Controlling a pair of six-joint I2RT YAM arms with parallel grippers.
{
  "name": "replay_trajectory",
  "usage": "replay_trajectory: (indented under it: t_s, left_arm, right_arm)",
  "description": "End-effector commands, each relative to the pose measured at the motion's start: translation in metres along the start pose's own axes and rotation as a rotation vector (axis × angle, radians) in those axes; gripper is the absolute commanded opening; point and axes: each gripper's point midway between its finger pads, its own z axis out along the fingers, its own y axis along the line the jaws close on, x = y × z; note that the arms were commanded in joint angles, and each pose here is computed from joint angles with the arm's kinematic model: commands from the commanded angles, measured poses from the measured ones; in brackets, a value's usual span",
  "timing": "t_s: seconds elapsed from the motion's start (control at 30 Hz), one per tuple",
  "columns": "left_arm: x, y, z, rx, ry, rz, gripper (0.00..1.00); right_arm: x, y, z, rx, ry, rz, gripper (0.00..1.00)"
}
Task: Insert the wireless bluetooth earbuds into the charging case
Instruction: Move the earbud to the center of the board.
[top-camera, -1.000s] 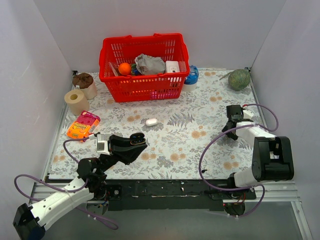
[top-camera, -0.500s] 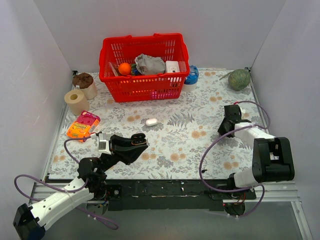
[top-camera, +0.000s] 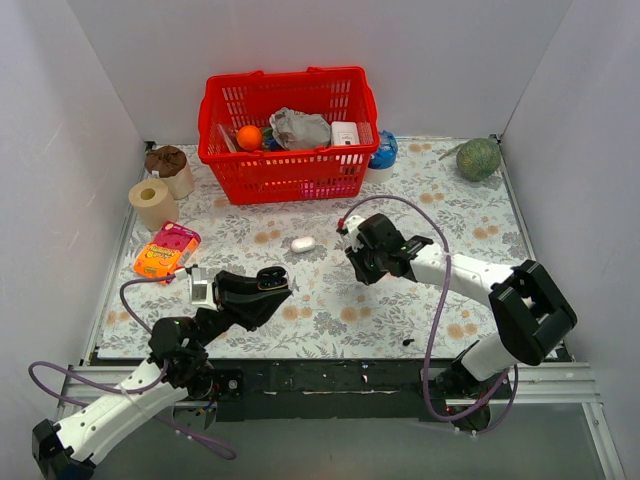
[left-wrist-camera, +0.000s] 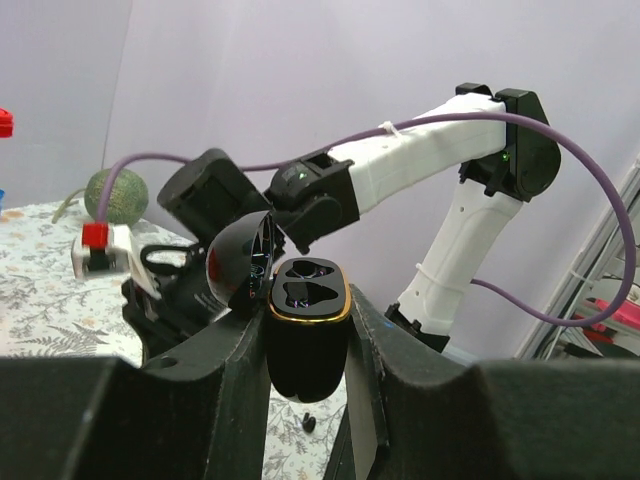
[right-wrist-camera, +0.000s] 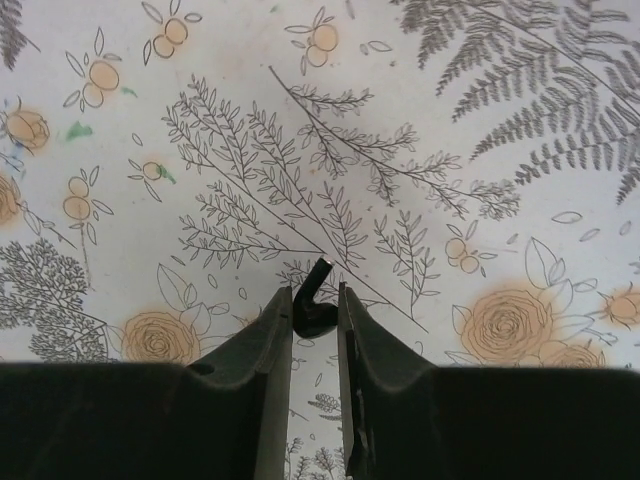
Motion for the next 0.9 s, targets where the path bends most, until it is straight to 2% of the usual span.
replay_trajectory:
  t_s: [0.0, 0.27, 0.33, 0.37, 0.4, 0.47, 0.6, 0.67, 0.7, 0.73, 0.77, 0.8, 0.83, 0.87]
  left_arm:
    - [-0.014, 0.003, 0.003, -0.045, -0.015, 0.031, 0.0]
    - [-0.017, 0.003, 0.005, -0.055, 0.0, 0.06, 0.0]
    - [-0.017, 0.004, 0.006, -0.057, 0.003, 0.059, 0.0]
    - [-0.017, 0.003, 0.006, -0.055, 0.002, 0.061, 0.0]
    - [-0.017, 0.003, 0.006, -0.054, 0.005, 0.061, 0.0]
    - [-0.018, 0.003, 0.006, -0.055, 0.006, 0.065, 0.0]
    - [-0.02, 0.001, 0.007, -0.051, 0.005, 0.072, 0.0]
    - [-0.02, 0.001, 0.006, -0.052, 0.006, 0.068, 0.0]
    - [-0.02, 0.002, 0.007, -0.054, 0.007, 0.068, 0.0]
    - [-0.019, 0.001, 0.007, -0.054, 0.007, 0.059, 0.0]
    - [-0.018, 0.002, 0.007, -0.054, 0.01, 0.055, 0.0]
    - [-0.017, 0.002, 0.007, -0.056, 0.01, 0.052, 0.0]
    - [-0.017, 0.002, 0.007, -0.053, 0.01, 0.047, 0.0]
    - [-0.015, 0.002, 0.007, -0.053, 0.017, 0.04, 0.0]
  right_arm:
    - [0.014, 0.001, 0.014, -0.022, 0.069, -0.173, 0.01]
    - [0.002, 0.011, 0.034, -0.045, 0.085, -0.285, 0.01]
    - [-0.001, 0.005, 0.035, 0.0, 0.096, -0.277, 0.25]
    - [-0.007, 0.004, 0.032, 0.017, 0.075, -0.238, 0.33]
    - [-0.01, 0.002, 0.029, 0.038, 0.057, -0.22, 0.46]
    - [-0.022, -0.002, 0.017, 0.087, -0.011, -0.147, 0.6]
    - [-0.032, -0.005, -0.009, 0.137, -0.102, -0.013, 0.7]
    - [-0.038, -0.007, -0.024, 0.159, -0.159, 0.052, 0.72]
    - [-0.027, -0.007, -0.023, 0.162, -0.152, 0.086, 0.72]
    - [-0.025, 0.002, -0.024, 0.113, -0.164, 0.15, 0.67]
    - [-0.024, 0.011, -0.026, 0.064, -0.184, 0.166, 0.58]
    - [-0.022, 0.017, -0.025, 0.036, -0.192, 0.191, 0.27]
    - [-0.007, 0.023, -0.02, 0.025, -0.167, 0.242, 0.1]
    - [-0.002, 0.027, -0.02, 0.013, -0.165, 0.248, 0.02]
